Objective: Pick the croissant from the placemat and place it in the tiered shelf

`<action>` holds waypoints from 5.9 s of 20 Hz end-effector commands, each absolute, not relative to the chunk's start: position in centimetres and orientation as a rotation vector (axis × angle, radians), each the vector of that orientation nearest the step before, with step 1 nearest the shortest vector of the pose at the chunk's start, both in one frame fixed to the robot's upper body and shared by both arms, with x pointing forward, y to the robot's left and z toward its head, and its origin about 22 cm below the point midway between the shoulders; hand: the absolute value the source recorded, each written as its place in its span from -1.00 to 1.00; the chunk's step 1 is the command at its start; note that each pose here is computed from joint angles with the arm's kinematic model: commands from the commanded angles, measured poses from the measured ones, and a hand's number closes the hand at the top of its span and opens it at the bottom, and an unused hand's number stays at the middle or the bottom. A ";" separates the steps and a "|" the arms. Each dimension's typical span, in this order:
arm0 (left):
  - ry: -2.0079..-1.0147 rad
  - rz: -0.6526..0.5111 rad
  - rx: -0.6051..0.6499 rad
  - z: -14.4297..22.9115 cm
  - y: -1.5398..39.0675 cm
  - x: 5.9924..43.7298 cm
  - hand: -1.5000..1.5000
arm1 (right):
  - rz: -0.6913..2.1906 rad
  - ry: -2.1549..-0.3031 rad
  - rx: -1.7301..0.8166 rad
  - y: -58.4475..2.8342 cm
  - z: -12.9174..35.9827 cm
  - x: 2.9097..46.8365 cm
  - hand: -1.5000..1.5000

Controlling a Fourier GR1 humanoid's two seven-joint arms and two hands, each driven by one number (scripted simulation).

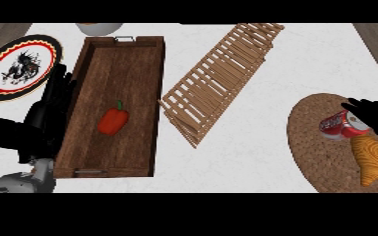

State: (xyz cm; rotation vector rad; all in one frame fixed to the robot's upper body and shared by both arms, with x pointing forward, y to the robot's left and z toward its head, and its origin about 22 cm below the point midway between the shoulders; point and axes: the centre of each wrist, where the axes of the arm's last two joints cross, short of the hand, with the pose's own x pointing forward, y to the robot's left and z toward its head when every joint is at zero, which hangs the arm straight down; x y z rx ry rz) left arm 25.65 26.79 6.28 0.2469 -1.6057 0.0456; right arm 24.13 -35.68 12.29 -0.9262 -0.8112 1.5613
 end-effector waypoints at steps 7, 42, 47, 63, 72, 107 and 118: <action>-1.618 0.043 0.245 5.8 26.4 24.7 0.00 | 1.564 -0.793 -0.914 -37.5 10.1 23.8 -1.00; -1.600 0.029 0.226 5.0 26.5 25.4 0.00 | 1.877 -1.384 -0.512 -26.3 1.0 24.2 1.00; -1.605 0.054 0.265 5.9 26.8 25.8 0.00 | 1.798 -1.473 -0.297 -24.2 2.1 21.5 1.00; -1.617 0.052 0.258 6.5 27.0 25.5 0.00 | 1.136 -1.818 -0.297 -26.5 18.5 17.9 1.00; -1.605 0.033 0.241 5.5 25.5 26.1 0.00 | 1.001 -1.816 -0.372 -25.9 26.1 22.6 1.00; -1.605 0.031 0.244 4.9 26.3 25.4 0.00 | 0.801 -1.743 -0.234 -13.9 15.6 39.3 -1.00; -1.604 0.035 0.247 6.2 27.3 25.2 0.00 | 0.687 -1.865 -0.031 -16.1 17.5 41.3 -1.00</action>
